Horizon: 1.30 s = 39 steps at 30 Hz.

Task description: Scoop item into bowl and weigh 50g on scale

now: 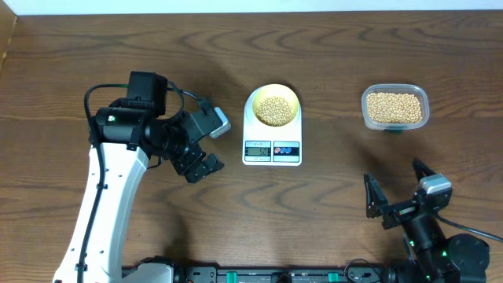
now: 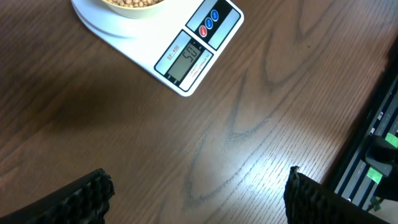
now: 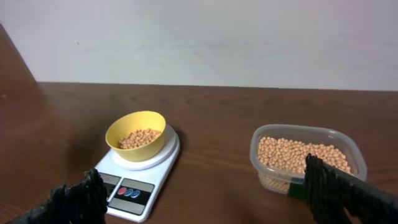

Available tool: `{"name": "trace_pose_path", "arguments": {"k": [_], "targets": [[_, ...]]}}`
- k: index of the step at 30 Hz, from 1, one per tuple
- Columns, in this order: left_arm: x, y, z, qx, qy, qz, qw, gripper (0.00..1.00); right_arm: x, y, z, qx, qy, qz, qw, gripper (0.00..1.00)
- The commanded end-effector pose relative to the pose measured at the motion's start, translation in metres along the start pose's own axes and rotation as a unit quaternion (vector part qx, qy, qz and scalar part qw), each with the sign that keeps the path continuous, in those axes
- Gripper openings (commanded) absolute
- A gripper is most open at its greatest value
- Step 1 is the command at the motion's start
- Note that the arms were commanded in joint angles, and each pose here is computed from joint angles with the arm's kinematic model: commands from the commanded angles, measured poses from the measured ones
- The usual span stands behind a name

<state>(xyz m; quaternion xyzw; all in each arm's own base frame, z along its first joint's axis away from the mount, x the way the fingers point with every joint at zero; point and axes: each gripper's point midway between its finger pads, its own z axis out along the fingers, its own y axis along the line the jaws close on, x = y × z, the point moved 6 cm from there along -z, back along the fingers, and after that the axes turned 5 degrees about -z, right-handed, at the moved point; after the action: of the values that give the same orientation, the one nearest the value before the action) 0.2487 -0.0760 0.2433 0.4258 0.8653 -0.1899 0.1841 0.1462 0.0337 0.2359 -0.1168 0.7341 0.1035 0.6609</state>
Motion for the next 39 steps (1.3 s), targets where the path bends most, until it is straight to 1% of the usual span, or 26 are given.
{"name": "trace_pose_path", "arguments": {"k": [1, 5, 12, 14, 17, 21, 39], "targets": [[0.002, -0.001, 0.001, 0.001, 0.004, 0.004, 1.000, 0.91, 0.013, -0.005, 0.005, 0.022, 0.013, -0.022, 0.999, 0.99], [0.002, -0.001, 0.001, 0.001, 0.005, 0.004, 1.000, 0.90, 0.027, -0.011, 0.016, 0.040, 0.008, -0.025, 0.999, 0.99], [0.002, -0.001, 0.001, 0.000, 0.005, 0.004, 1.000, 0.90, 0.060, -0.016, 0.039, 0.040, -0.027, -0.035, 0.998, 0.99], [0.002, -0.001, 0.001, 0.001, 0.004, 0.004, 1.000, 0.91, 0.067, -0.016, 0.041, 0.038, -0.024, -0.035, 0.998, 0.99], [0.002, -0.001, 0.001, 0.001, 0.004, 0.004, 1.000, 0.91, 0.068, -0.017, 0.041, 0.045, -0.022, -0.036, 0.998, 0.99], [0.002, -0.001, 0.001, 0.001, 0.004, 0.004, 1.000, 0.90, 0.068, -0.017, 0.041, 0.047, -0.019, -0.058, 0.997, 0.99], [0.002, -0.001, 0.001, 0.001, 0.004, 0.004, 1.000, 0.91, 0.068, -0.017, 0.041, 0.047, -0.019, -0.058, 0.997, 0.99]]}}
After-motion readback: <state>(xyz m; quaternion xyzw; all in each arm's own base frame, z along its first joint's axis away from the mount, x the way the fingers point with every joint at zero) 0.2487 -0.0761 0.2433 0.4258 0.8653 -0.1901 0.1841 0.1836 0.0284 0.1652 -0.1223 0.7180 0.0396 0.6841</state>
